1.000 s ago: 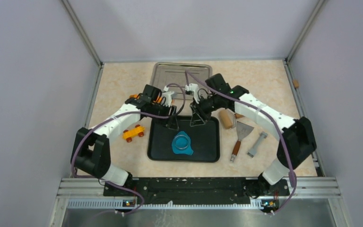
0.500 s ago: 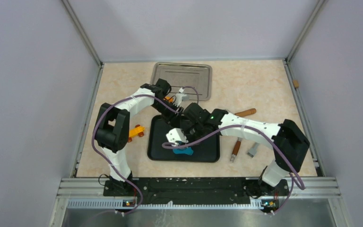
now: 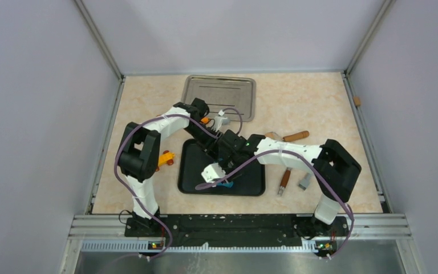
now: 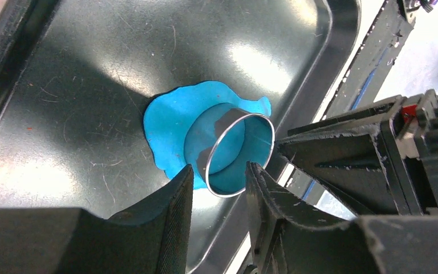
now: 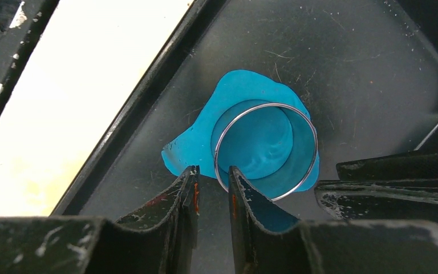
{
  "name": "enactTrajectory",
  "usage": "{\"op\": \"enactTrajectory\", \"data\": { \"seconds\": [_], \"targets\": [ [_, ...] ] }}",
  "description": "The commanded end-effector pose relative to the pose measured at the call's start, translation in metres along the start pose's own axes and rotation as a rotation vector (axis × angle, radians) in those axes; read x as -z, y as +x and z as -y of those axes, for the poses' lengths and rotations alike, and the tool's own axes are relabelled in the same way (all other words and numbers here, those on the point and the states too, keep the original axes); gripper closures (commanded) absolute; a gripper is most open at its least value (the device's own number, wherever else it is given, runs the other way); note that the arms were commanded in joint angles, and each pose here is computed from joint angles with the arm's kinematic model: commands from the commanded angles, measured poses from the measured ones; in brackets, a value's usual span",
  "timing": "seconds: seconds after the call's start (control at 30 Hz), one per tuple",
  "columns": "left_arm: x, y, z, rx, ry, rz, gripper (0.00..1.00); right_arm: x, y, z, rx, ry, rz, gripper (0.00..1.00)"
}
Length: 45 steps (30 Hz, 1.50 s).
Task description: Roll out the dumpling wrappers from the dough
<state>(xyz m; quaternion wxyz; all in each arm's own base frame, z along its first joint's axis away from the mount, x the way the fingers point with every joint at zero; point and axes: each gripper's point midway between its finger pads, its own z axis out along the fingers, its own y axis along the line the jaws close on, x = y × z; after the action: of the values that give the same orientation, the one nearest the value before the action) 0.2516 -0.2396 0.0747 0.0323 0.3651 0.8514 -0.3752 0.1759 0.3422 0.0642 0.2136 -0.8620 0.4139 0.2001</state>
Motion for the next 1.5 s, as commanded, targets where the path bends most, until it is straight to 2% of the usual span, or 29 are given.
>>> {"op": "enactTrajectory", "data": {
  "seconds": [0.0,0.13,0.57,0.7,0.83,0.9,1.0,1.13,1.27,1.47],
  "targets": [
    [-0.007,-0.001,-0.004,-0.007,-0.006,-0.017,0.58,-0.009,-0.006,0.002,0.048,0.008,0.0,0.74],
    [-0.013,0.004,-0.006,-0.012,-0.013,-0.045,0.59,-0.013,-0.005,0.004,0.057,0.025,-0.012,0.74],
    [-0.024,0.01,-0.008,-0.017,-0.03,-0.077,0.74,-0.025,0.008,0.006,0.018,0.038,-0.051,0.74],
    [-0.026,0.011,-0.01,-0.017,-0.036,-0.082,0.78,-0.027,0.01,0.007,0.007,0.043,-0.059,0.81],
    [-0.026,0.012,-0.009,-0.019,-0.034,-0.084,0.82,-0.025,0.008,0.008,0.004,0.042,-0.054,0.81],
    [-0.027,0.014,-0.01,-0.018,-0.034,-0.089,0.82,-0.026,0.009,0.005,0.001,0.031,-0.057,0.82],
    [-0.029,0.016,-0.01,-0.019,-0.031,-0.095,0.83,-0.028,0.009,0.002,-0.001,0.019,-0.054,0.89],
    [-0.031,0.02,-0.01,-0.02,-0.03,-0.106,0.86,-0.031,0.011,-0.001,-0.01,0.006,-0.056,0.9],
    [-0.033,0.023,-0.01,-0.024,-0.033,-0.116,0.93,-0.034,0.015,-0.006,-0.025,-0.013,-0.064,0.99],
    [-0.036,0.029,-0.017,-0.026,-0.064,-0.141,1.0,-0.038,0.017,-0.01,-0.048,-0.027,-0.064,1.0]
  ]
}}
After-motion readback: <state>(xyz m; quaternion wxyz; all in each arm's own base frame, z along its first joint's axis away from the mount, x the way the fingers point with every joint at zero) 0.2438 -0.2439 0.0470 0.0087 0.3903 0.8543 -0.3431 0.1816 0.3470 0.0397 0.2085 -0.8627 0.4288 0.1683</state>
